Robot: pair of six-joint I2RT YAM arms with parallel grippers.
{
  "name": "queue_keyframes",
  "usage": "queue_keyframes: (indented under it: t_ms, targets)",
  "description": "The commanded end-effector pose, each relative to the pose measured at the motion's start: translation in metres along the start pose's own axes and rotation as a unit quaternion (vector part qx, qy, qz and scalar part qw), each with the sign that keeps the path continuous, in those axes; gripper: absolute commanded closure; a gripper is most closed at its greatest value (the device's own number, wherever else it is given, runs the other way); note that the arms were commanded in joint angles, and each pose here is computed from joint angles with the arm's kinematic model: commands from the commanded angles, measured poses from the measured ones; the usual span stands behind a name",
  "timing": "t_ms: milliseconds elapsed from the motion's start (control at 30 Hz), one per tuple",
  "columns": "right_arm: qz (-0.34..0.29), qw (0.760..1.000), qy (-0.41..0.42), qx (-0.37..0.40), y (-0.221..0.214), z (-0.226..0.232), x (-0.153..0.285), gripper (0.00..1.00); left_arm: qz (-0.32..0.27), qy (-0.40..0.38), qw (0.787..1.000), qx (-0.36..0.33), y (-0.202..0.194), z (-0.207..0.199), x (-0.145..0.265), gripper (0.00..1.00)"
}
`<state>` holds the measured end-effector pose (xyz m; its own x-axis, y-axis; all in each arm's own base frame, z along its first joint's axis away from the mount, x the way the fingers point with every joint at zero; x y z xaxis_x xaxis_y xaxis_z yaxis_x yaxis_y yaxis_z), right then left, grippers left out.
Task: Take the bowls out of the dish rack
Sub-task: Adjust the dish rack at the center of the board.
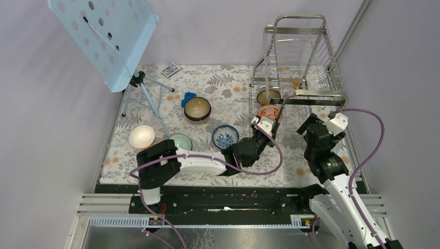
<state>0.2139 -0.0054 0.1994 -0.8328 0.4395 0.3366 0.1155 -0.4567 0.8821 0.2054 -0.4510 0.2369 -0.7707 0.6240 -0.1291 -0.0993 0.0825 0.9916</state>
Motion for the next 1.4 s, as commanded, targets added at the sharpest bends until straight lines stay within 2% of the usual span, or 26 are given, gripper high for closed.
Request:
queue_keyframes:
  t_ms: [0, 67, 167, 233, 367, 567, 667, 767, 867, 967, 1167, 1267, 1367]
  targets:
    - [0.065, 0.994, 0.088, -0.013, 0.005, 0.025, 0.024, 0.08, 0.016, -0.2, 0.973, 0.11, -0.002, -0.106, 0.029, 1.0]
    - [0.077, 0.992, 0.102, -0.015, 0.006, 0.023, 0.033, 0.08, 0.015, -0.193, 0.975, 0.106, -0.001, -0.102, 0.03, 0.89]
    - [0.097, 0.986, 0.133, -0.015, 0.005, 0.021, 0.047, 0.07, 0.015, -0.182, 0.979, 0.093, -0.002, -0.094, 0.034, 0.57]
    - [0.108, 0.983, 0.151, -0.015, 0.005, 0.021, 0.055, 0.07, 0.016, -0.177, 0.98, 0.085, -0.002, -0.089, 0.038, 0.44]
    - [0.122, 0.977, 0.176, -0.017, 0.009, 0.018, 0.071, 0.07, 0.021, -0.177, 0.981, 0.076, -0.001, -0.081, 0.045, 0.32]
    - [0.14, 0.966, 0.213, -0.032, 0.019, 0.017, 0.095, 0.07, 0.046, -0.169, 0.983, 0.057, 0.001, -0.065, 0.059, 0.19]
    - [0.16, 0.955, 0.246, -0.037, 0.02, 0.022, 0.107, 0.07, 0.065, -0.167, 0.983, 0.048, 0.003, -0.053, 0.073, 0.12]
    - [0.193, 0.933, 0.301, -0.034, 0.016, 0.035, 0.118, 0.08, 0.091, -0.169, 0.981, 0.038, 0.005, -0.039, 0.09, 0.02]
    - [0.225, 0.906, 0.356, -0.032, 0.009, 0.048, 0.127, 0.07, 0.12, -0.173, 0.977, 0.033, 0.01, -0.024, 0.11, 0.01]
    - [0.212, 0.898, 0.382, -0.046, 0.006, 0.054, 0.126, 0.05, 0.146, -0.175, 0.973, 0.029, 0.009, -0.009, 0.131, 0.01]
    - [0.15, 0.907, 0.381, -0.095, -0.001, 0.067, 0.096, 0.08, 0.137, -0.131, 0.982, 0.015, 0.015, 0.027, 0.15, 0.01]
    - [0.13, 0.923, 0.347, -0.107, -0.009, 0.069, 0.073, 0.13, 0.13, -0.093, 0.987, 0.01, 0.019, 0.051, 0.139, 0.01]
    - [0.099, 0.941, 0.302, -0.117, -0.012, 0.063, 0.054, 0.19, 0.121, -0.078, 0.989, 0.041, 0.025, 0.076, 0.118, 0.01]
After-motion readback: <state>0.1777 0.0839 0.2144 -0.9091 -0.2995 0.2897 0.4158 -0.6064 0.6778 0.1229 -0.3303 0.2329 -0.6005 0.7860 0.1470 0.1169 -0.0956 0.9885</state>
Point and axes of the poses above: each gripper's point midway between its finger pads, its own x axis back along the fingers, its own z axis along the line the jaws close on, y = z × x, the point moved 5 cm from there along x, back along the fingers, and after that the axes turned 8 degrees about -x, right-handed, at the moved point
